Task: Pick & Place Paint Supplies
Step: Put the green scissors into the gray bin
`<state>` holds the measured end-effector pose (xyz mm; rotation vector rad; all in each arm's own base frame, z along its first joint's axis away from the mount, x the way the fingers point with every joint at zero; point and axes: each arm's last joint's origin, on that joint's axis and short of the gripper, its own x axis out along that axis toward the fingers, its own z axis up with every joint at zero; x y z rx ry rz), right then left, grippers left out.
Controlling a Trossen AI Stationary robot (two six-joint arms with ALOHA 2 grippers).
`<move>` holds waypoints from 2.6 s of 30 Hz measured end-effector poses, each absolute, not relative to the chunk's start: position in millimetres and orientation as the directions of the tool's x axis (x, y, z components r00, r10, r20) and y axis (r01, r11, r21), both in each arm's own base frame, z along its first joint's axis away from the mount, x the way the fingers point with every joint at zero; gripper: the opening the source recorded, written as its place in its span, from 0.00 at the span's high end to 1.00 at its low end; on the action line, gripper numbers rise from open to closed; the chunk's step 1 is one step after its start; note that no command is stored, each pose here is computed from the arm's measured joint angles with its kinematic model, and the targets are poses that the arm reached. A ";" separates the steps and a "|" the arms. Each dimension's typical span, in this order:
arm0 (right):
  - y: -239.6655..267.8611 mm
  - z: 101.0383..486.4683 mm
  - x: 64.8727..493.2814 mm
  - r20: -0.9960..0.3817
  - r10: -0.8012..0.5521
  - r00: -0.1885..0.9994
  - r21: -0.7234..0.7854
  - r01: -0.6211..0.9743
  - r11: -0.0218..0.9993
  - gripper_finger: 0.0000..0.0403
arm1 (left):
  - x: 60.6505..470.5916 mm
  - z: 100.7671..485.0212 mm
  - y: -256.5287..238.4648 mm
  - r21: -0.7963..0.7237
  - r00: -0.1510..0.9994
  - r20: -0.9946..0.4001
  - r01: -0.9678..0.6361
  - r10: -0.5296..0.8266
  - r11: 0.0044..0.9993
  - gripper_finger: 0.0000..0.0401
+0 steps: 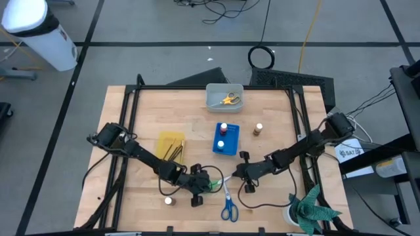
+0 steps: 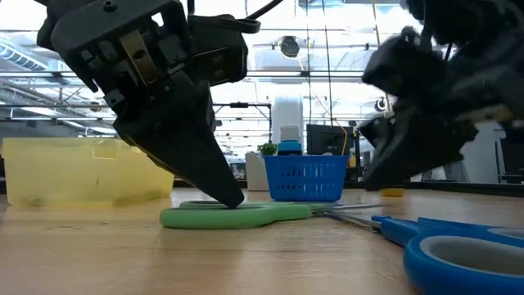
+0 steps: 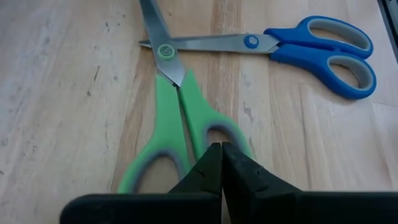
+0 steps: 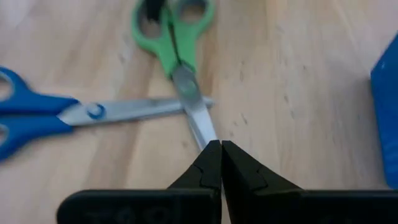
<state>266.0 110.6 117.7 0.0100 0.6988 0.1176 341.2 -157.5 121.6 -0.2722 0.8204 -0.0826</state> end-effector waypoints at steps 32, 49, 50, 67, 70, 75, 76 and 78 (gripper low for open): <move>104.6 94.1 267.9 -0.720 0.133 0.681 0.079 -0.110 0.991 1.00 | 312.7 181.9 -190.1 -0.113 0.763 -0.594 0.235 -0.255 0.965 0.92; 104.9 94.4 268.4 -0.714 0.135 0.687 0.097 -0.094 0.991 1.00 | 313.0 152.9 -207.0 0.051 0.755 -0.656 0.058 -0.011 0.997 0.47; 104.8 94.3 268.3 -0.714 0.135 0.687 0.097 -0.094 0.991 1.00 | 313.8 147.5 -207.8 0.062 0.748 -0.664 0.064 -0.007 0.996 0.46; 105.0 94.6 268.6 -0.710 0.137 0.690 0.101 -0.093 0.991 1.00 | 315.2 115.4 -200.1 0.233 0.682 -0.712 0.006 0.166 0.972 0.58; 105.0 94.6 268.6 -0.710 0.137 0.690 0.101 -0.092 0.991 1.00 | 315.9 114.9 -197.8 0.225 0.675 -0.718 -0.008 0.171 0.974 0.62; 105.0 94.7 268.7 -0.709 0.137 0.691 0.102 -0.092 0.991 1.00 | 316.4 114.5 -196.7 0.202 0.668 -0.727 -0.018 0.162 0.979 0.69; 105.0 94.7 268.7 -0.709 0.137 0.691 0.102 -0.092 0.991 1.00 | 316.4 114.4 -197.1 0.191 0.664 -0.732 -0.009 0.148 0.982 0.71; 105.0 94.8 268.8 -0.709 0.138 0.692 0.102 -0.093 0.990 1.00 | 316.0 113.2 -198.1 0.159 0.649 -0.753 0.018 0.109 0.987 0.74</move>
